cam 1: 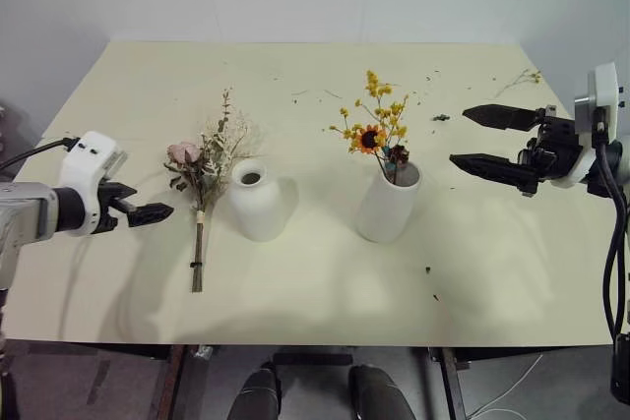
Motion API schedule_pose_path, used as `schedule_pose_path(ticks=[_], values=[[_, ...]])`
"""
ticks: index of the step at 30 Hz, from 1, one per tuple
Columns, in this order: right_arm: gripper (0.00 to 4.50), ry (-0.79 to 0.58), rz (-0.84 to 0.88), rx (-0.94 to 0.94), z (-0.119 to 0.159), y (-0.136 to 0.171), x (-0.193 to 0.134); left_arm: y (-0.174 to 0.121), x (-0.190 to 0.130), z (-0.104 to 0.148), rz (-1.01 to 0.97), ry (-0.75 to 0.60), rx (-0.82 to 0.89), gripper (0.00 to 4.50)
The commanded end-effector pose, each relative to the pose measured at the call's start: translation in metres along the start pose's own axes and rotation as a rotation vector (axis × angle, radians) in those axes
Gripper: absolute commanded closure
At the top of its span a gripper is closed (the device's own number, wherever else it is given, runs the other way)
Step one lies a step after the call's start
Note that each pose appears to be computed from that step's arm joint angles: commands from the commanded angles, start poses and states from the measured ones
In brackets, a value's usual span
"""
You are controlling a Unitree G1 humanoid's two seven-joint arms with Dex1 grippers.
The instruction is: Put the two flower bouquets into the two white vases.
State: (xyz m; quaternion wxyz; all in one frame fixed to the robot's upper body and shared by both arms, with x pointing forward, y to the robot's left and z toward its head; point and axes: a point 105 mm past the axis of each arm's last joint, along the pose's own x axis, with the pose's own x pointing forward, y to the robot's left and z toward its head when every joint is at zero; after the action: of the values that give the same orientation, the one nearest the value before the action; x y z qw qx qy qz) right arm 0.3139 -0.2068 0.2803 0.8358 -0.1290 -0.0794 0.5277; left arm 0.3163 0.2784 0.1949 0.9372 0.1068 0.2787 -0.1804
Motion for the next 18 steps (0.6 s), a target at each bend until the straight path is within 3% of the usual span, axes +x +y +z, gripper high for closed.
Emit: schedule_pose_path(ticks=[1, 7, 17, 18], values=[[0.04, -0.017, 0.039, -0.041, 0.011, 0.009, -0.001, -0.007, 0.008, 0.007, 0.035, -0.003, -0.052, 0.00], [0.04, -0.014, 0.059, -0.050, 0.016, 0.017, -0.002, -0.029, 0.029, -0.001, 0.013, 0.109, -0.133, 0.00], [0.04, -0.043, 0.072, -0.054, 0.020, 0.033, 0.002, -0.034, 0.051, -0.015, 0.010, 0.183, -0.173, 0.00], [0.00, -0.047, 0.072, -0.052, 0.020, 0.035, 0.002, -0.032, 0.052, -0.017, 0.015, 0.191, -0.175, 0.18]])
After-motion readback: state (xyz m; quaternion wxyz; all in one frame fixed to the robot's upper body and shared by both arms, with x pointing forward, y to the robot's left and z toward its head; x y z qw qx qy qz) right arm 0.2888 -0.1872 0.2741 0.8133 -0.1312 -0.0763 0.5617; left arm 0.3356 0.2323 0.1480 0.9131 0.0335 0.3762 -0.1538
